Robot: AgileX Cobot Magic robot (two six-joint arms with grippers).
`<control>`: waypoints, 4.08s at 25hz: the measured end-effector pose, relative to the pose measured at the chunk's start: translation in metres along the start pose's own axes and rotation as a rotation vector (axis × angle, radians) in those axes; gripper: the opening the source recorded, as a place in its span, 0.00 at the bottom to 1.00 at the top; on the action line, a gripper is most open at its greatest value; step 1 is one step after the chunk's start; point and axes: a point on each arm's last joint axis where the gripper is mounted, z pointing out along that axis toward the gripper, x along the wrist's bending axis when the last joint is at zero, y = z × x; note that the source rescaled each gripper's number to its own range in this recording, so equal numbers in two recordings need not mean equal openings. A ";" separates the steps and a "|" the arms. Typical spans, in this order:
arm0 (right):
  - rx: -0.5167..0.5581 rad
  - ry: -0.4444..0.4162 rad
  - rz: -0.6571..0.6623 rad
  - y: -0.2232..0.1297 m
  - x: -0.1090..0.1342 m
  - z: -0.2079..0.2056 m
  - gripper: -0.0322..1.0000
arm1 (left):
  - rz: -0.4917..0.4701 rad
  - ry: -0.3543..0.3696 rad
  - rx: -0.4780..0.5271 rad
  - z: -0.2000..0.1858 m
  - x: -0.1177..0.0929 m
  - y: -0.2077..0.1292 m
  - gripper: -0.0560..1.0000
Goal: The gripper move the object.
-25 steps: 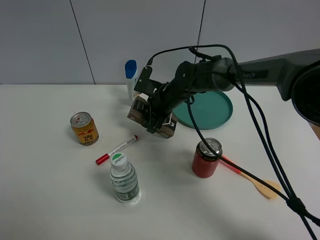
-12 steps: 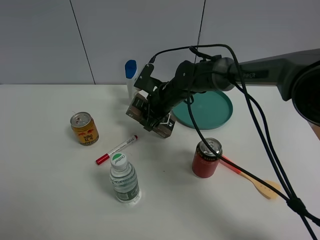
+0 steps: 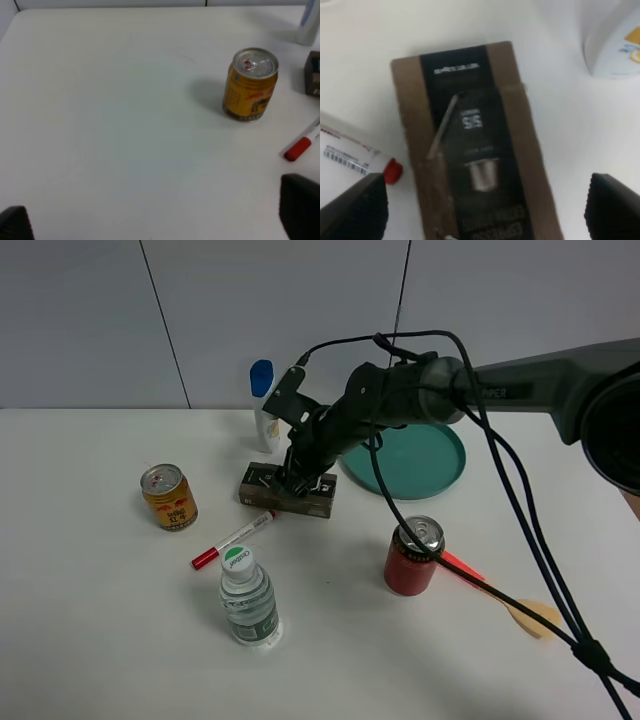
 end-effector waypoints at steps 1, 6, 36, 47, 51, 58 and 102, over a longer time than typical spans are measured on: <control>-0.001 0.002 0.003 0.001 0.001 0.000 0.49 | 0.000 0.000 0.000 0.000 0.000 0.000 1.00; -0.018 0.002 0.087 0.008 0.006 -0.005 0.90 | 0.000 0.000 0.000 0.000 0.000 0.000 1.00; -0.028 0.018 0.210 0.055 0.026 -0.203 0.99 | 0.000 -0.001 0.000 0.000 0.000 0.000 1.00; 0.137 -0.204 0.491 -0.027 -0.056 -0.270 0.99 | 0.000 -0.001 0.000 0.000 0.000 0.000 1.00; 0.200 -0.309 0.576 -0.062 -0.073 -0.309 0.99 | 0.000 -0.001 0.000 0.000 0.000 0.000 1.00; 0.207 -0.510 0.861 -0.106 -0.067 -0.391 0.99 | 0.000 -0.001 0.000 0.000 0.000 0.000 1.00; -0.337 -0.755 0.875 -0.211 0.215 -0.374 0.99 | 0.000 -0.001 0.000 0.000 0.000 0.000 1.00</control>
